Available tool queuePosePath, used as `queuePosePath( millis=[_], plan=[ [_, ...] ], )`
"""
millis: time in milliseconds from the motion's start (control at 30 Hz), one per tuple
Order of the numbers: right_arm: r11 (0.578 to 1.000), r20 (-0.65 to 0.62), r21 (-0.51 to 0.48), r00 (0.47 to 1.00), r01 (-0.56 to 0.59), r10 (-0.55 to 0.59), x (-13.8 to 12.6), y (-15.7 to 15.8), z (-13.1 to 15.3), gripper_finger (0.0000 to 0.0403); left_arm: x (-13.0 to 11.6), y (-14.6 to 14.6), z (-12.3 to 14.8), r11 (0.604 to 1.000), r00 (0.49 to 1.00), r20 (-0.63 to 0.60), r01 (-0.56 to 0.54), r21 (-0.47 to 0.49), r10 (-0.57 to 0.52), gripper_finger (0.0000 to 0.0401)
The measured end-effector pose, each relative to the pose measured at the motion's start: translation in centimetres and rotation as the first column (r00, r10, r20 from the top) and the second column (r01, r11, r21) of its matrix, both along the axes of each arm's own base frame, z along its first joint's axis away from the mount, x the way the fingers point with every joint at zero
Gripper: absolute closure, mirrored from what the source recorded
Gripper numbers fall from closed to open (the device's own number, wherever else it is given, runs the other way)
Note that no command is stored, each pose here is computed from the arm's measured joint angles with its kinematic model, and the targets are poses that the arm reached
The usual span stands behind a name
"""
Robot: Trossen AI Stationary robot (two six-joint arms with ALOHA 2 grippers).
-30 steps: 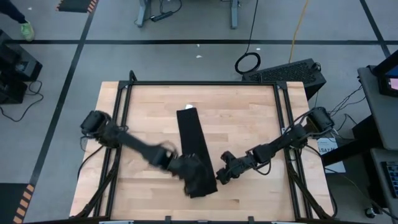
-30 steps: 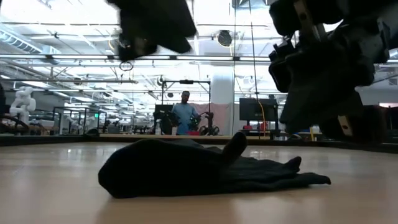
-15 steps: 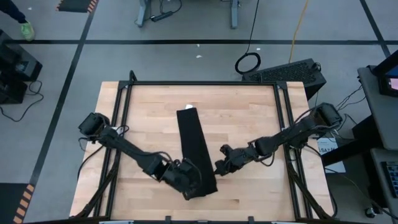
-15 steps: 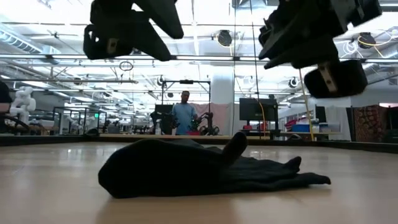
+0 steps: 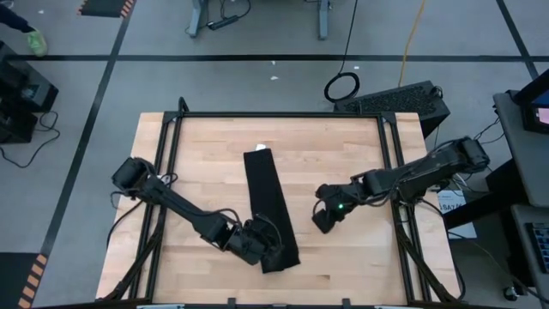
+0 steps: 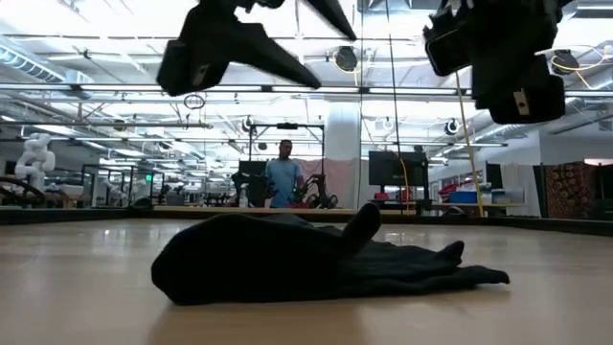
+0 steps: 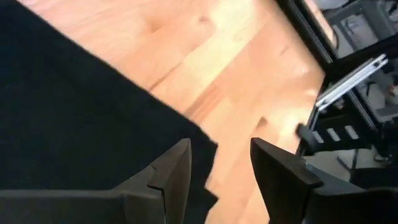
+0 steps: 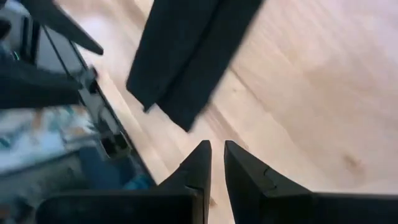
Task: Roll napkin
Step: Fold the black napkin
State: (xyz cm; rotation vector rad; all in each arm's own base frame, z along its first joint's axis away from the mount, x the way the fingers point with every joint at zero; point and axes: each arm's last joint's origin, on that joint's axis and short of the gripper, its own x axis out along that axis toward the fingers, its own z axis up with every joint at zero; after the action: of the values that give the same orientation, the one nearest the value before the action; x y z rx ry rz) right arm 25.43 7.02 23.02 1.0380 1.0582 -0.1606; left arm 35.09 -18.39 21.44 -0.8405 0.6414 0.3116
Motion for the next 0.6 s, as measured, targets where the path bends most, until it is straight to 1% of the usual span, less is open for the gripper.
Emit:
queuePosePath(
  millis=[67,167,233,333,400,467,533,600],
  plan=[
    [0.997,0.012,-0.045,0.998,-0.056,0.057,-0.5,-0.4,0.3,0.0367,0.4,-0.7,-0.2,1.000,0.999,0.034,0.009,-0.019,-0.008,0.0227],
    [0.989,0.057,-0.095,0.991,-0.116,0.122,-0.7,-0.7,0.8,0.0367,0.9,-1.9,-0.5,0.999,0.999,0.041,0.031,-0.025,-0.030,0.0226],
    [0.983,0.061,-0.114,0.987,-0.142,0.149,-0.9,-0.7,0.9,0.0367,1.3,-3.1,-0.6,0.998,0.997,0.046,0.062,-0.028,-0.060,0.0220],
    [0.980,0.074,-0.123,0.983,-0.156,0.165,-0.9,-0.7,0.9,0.0367,2.1,-4.7,-0.6,0.993,0.991,0.060,0.120,0.016,-0.121,0.0199],
    [0.980,0.084,-0.123,0.983,-0.155,0.166,-0.8,-0.6,1.0,0.0367,2.3,-5.5,-0.9,0.991,0.991,0.030,0.130,0.043,-0.132,0.0179],
    [0.980,0.084,-0.127,0.983,-0.154,0.165,-0.7,-0.5,0.9,0.0367,3.1,-6.2,-1.4,0.990,0.991,0.030,0.131,0.056,-0.132,0.0160],
    [0.979,0.090,-0.130,0.982,-0.156,0.168,-0.7,-0.4,1.0,0.0367,3.3,-6.5,-2.1,0.982,0.989,-0.022,0.147,0.116,-0.146,0.0143],
    [0.979,0.096,-0.134,0.981,-0.153,0.166,-0.7,-0.4,1.0,0.0367,3.8,-6.9,-2.7,0.980,0.988,-0.066,0.147,0.134,-0.139,0.0131]
  ],
)
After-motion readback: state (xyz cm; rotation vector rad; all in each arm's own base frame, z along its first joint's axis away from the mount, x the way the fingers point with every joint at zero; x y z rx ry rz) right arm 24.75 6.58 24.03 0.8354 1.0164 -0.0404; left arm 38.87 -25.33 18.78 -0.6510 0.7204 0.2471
